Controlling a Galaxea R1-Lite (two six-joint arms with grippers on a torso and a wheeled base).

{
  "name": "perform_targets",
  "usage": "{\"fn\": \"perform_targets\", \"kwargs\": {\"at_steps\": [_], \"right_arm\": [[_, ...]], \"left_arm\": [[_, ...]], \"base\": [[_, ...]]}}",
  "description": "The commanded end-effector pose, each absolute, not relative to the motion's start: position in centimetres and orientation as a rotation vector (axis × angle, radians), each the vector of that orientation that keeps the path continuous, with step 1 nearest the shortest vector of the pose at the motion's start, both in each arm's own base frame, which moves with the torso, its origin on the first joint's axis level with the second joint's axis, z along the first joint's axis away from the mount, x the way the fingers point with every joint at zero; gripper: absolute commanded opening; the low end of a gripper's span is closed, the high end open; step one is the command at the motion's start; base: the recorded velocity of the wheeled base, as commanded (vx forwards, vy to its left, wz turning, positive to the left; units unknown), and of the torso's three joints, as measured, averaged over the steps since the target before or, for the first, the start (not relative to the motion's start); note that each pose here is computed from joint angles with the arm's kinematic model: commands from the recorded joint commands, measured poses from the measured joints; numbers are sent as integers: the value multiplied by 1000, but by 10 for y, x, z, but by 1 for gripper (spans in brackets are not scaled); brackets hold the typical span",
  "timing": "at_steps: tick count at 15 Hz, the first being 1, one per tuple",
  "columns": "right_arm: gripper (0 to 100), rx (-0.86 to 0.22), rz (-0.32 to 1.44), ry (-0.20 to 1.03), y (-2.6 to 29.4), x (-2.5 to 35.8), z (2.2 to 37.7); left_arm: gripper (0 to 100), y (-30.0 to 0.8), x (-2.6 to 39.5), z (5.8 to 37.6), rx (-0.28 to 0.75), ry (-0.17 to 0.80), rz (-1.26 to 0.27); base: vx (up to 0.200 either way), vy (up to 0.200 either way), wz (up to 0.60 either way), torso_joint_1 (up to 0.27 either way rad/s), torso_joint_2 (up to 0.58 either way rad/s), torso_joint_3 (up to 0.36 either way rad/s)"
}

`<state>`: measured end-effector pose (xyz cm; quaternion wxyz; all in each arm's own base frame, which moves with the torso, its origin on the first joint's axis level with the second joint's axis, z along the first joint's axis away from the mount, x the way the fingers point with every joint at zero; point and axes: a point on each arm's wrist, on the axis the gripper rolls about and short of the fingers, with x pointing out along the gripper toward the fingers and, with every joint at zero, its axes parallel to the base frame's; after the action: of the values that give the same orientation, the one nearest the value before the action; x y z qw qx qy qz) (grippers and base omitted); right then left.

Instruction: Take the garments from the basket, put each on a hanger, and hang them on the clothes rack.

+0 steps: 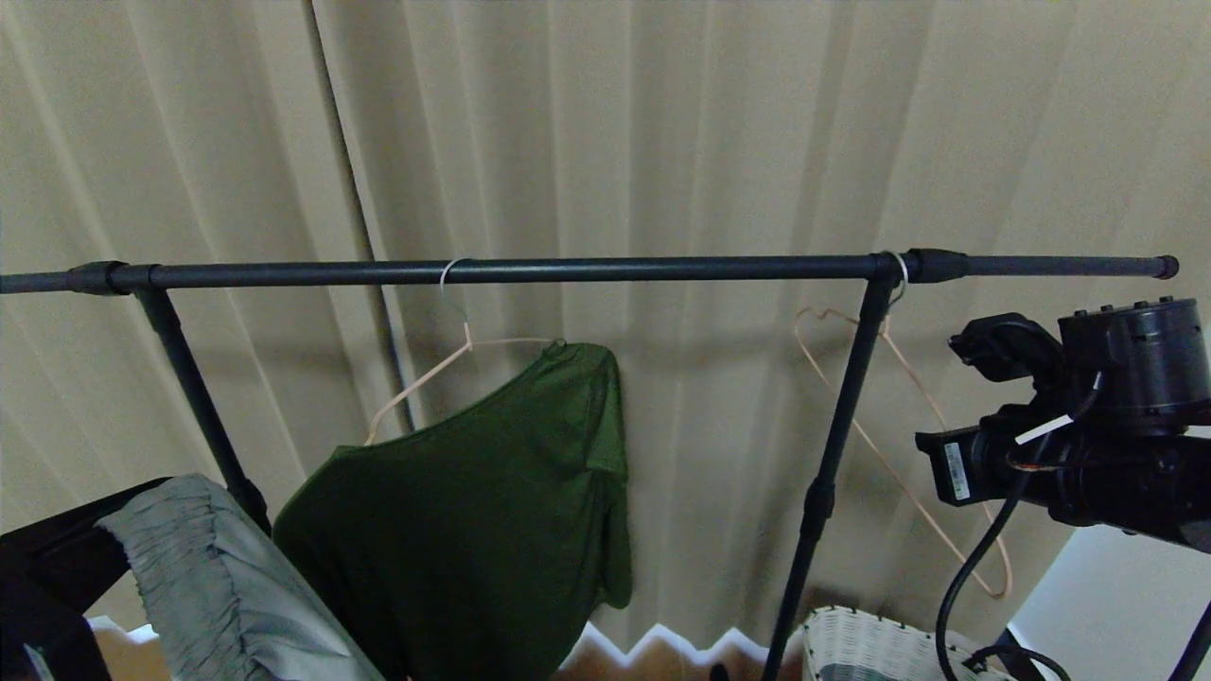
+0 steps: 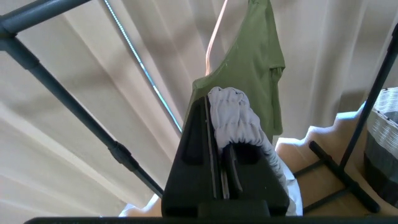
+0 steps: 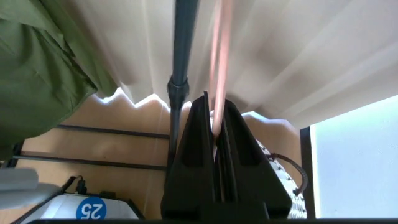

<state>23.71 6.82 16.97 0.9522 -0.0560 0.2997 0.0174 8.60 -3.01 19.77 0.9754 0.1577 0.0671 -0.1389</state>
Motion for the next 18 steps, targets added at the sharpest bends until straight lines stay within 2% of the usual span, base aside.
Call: {"fn": "perform_targets", "kwargs": {"at_steps": [1, 9, 16, 18], "right_arm": [[0, -109, 28, 601, 66, 235, 172], [0, -60, 13, 473, 52, 212, 203], [0, -42, 13, 424, 50, 204, 213], [0, -34, 14, 394, 46, 190, 218]], "left_arm": [[0, -29, 84, 198, 316, 128, -279], [0, -29, 84, 198, 316, 128, -279], [0, -29, 84, 199, 315, 125, -278], [0, -29, 84, 198, 316, 126, -278]], "base": [[0, 0, 0, 0, 0, 0], [0, 0, 0, 0, 0, 0], [0, 0, 0, 0, 0, 0], [0, 0, 0, 0, 0, 0]]}}
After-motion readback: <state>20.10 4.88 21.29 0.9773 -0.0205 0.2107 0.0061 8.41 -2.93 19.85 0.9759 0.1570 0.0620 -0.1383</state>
